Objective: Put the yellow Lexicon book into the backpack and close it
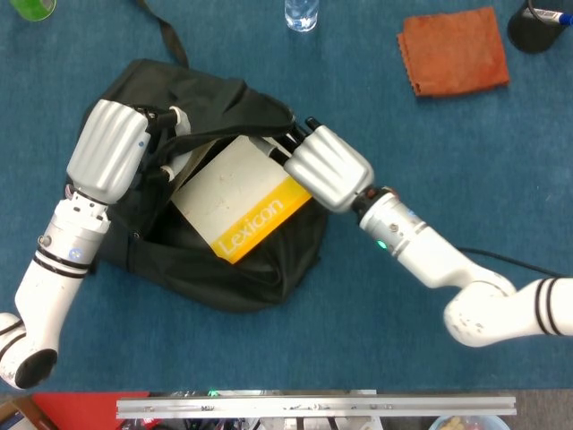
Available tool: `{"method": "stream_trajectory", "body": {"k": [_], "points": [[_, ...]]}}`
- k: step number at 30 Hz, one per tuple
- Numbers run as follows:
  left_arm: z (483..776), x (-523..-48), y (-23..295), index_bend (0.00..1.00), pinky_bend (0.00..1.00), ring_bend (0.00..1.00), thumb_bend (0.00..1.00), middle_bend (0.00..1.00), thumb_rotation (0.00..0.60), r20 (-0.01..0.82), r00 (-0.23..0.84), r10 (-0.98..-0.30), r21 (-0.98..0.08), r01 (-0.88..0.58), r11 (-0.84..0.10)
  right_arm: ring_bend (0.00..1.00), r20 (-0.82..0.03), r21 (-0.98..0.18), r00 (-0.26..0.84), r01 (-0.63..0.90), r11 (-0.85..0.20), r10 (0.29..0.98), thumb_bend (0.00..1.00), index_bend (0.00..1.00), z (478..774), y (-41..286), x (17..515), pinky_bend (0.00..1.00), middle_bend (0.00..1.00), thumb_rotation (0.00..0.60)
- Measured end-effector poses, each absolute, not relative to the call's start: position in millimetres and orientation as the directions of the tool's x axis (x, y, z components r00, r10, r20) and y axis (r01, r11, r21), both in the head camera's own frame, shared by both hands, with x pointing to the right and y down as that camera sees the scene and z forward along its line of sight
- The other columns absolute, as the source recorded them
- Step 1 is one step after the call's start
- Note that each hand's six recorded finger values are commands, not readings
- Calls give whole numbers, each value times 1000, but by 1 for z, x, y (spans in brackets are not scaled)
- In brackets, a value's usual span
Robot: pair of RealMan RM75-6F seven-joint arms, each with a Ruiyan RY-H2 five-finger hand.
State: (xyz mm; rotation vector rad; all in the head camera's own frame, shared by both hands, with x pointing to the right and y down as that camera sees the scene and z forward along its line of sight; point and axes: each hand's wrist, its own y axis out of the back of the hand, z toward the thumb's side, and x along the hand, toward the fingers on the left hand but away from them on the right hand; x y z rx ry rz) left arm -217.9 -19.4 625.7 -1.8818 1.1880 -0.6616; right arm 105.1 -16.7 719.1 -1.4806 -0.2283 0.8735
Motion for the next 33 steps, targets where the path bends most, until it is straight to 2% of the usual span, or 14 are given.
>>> {"method": "stream_trajectory", "body": {"k": [7, 10, 16, 20, 26, 29, 33], "points": [[632, -221, -20, 627, 804, 720, 328, 707, 600, 43, 418, -908, -841, -475, -259, 107, -351, -931, 694, -329, -157, 628, 0, 2, 689, -17, 136, 381, 217, 600], [634, -223, -18, 590, 771, 702, 328, 682, 600, 61, 422, -904, -843, -464, -273, 126, -332, -938, 688, -312, -151, 645, 0, 20, 674, -23, 155, 401, 240, 600], [642, -224, -7, 305, 528, 469, 311, 497, 600, 166, 478, -863, -850, -375, -371, 138, -302, -946, 637, -293, -139, 709, 0, 35, 643, -38, 204, 408, 259, 600], [646, -219, 3, 168, 407, 329, 296, 385, 600, 247, 521, -817, -847, -293, -443, 140, -282, -947, 577, -294, -127, 766, 0, 35, 625, -50, 241, 410, 262, 600], [650, -208, 18, 38, 288, 205, 249, 239, 600, 327, 564, -759, -821, -228, -523, 142, -285, -943, 491, -299, -148, 823, 0, 35, 616, -59, 282, 416, 262, 600], [651, -202, 27, 15, 258, 180, 229, 214, 599, 368, 588, -721, -804, -187, -564, 144, -291, -940, 466, -302, -159, 836, 0, 37, 616, -62, 292, 418, 263, 600], [648, -197, 33, 15, 256, 180, 221, 214, 597, 374, 606, -702, -803, -167, -572, 147, -299, -933, 439, -320, -164, 848, 0, 51, 618, -64, 306, 423, 263, 600]]}}
